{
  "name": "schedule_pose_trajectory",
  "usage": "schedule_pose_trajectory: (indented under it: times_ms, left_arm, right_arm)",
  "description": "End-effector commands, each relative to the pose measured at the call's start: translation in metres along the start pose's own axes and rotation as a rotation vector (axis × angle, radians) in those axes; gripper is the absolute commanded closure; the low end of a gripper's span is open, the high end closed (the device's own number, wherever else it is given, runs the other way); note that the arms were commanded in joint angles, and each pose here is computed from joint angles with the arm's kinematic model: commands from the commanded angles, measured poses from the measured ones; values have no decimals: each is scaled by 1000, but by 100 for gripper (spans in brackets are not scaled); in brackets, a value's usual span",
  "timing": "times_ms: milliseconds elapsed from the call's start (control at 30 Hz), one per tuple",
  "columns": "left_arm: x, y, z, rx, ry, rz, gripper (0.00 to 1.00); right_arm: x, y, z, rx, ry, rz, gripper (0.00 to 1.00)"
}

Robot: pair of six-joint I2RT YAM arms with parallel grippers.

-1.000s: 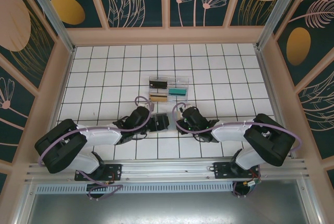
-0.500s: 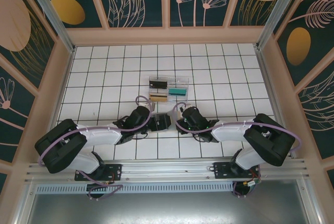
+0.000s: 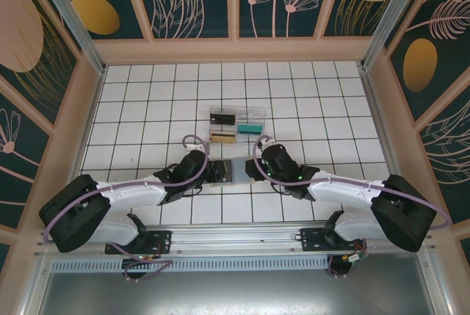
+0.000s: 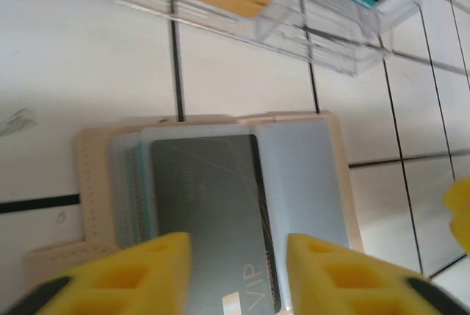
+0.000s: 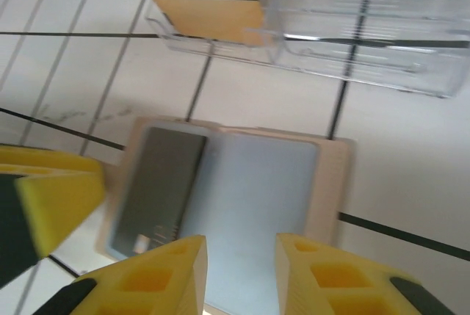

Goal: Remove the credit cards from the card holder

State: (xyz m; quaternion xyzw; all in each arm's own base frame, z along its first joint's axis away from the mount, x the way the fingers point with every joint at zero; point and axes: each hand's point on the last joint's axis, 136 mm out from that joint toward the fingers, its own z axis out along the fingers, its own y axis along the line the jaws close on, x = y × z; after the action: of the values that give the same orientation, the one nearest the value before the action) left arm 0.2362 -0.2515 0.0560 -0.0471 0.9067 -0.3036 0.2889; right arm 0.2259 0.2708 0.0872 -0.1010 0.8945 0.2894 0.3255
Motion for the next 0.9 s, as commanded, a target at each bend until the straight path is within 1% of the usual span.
schedule_pose_trajectory:
  times_ms: [0,67,300,633,867]
  left_arm:
    - [2,24,4,-87,-5,13,79]
    - [3,31,5,-101,-5,8,84]
    - [5,40,4,-113,-5,8,85]
    - [15,42,8,-94,25,2,84]
    - [20,46,10,-108,42,-4,86]
  right_arm:
    - [-3,23,9,-85,46,53,73]
    - [-3,30,15,-111,63,71,74]
    - [4,42,37,-183,131,154,81]
    - [18,40,58,-202,215,226,81]
    - [24,30,65,-180,243,265,81]
